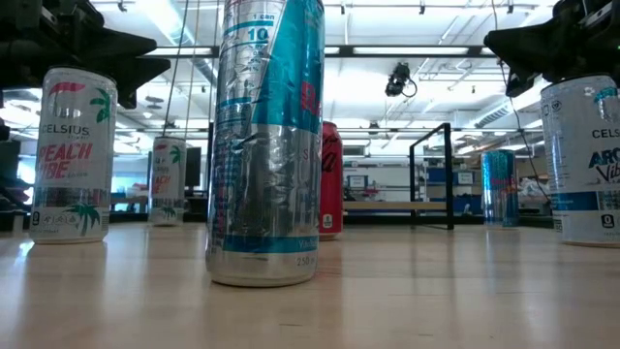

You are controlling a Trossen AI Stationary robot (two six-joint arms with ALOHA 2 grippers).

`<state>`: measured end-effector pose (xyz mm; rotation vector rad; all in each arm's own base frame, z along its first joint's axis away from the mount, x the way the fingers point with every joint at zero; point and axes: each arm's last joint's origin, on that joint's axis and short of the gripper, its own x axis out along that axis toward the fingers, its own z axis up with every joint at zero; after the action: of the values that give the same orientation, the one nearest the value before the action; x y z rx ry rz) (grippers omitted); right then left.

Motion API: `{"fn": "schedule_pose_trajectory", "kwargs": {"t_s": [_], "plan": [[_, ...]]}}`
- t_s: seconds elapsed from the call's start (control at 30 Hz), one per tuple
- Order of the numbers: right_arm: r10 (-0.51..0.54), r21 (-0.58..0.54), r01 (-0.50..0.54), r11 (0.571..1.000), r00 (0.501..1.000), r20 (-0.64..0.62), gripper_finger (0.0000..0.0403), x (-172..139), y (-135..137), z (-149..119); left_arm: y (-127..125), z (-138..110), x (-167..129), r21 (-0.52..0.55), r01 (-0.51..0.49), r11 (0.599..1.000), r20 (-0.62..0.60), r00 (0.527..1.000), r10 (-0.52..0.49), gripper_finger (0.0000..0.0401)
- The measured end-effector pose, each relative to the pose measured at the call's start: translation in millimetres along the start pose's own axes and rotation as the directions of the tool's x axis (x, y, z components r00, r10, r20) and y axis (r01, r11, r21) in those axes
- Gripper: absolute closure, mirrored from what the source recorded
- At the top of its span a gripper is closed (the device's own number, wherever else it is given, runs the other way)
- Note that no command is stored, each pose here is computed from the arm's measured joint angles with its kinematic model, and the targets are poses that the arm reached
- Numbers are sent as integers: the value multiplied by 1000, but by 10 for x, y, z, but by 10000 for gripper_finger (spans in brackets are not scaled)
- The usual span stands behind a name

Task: Place canned beverage on shelf
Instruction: Put the top white-pink soda can on the shelf

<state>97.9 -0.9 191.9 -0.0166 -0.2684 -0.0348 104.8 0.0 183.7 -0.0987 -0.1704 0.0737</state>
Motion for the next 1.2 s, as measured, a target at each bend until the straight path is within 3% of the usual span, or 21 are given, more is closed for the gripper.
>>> {"fn": "schedule_pose_trajectory", "kwargs": {"t_s": [0.67,0.8,1.07,1.2], "plan": [[0,0,0,1000,1000,0,357,0,0,-1,-8,20,0,55,21,998,19,1000,-22,202],[0,0,0,1000,1000,0,357,0,0,0,-8,20,0,76,21,997,19,1000,-22,169],[-1,0,1,1000,1000,0,357,0,0,0,-5,20,0,73,12,997,19,1000,-13,54],[-1,0,1,1000,1000,0,357,0,0,1,-2,21,0,66,4,998,20,1000,-6,29]]}}
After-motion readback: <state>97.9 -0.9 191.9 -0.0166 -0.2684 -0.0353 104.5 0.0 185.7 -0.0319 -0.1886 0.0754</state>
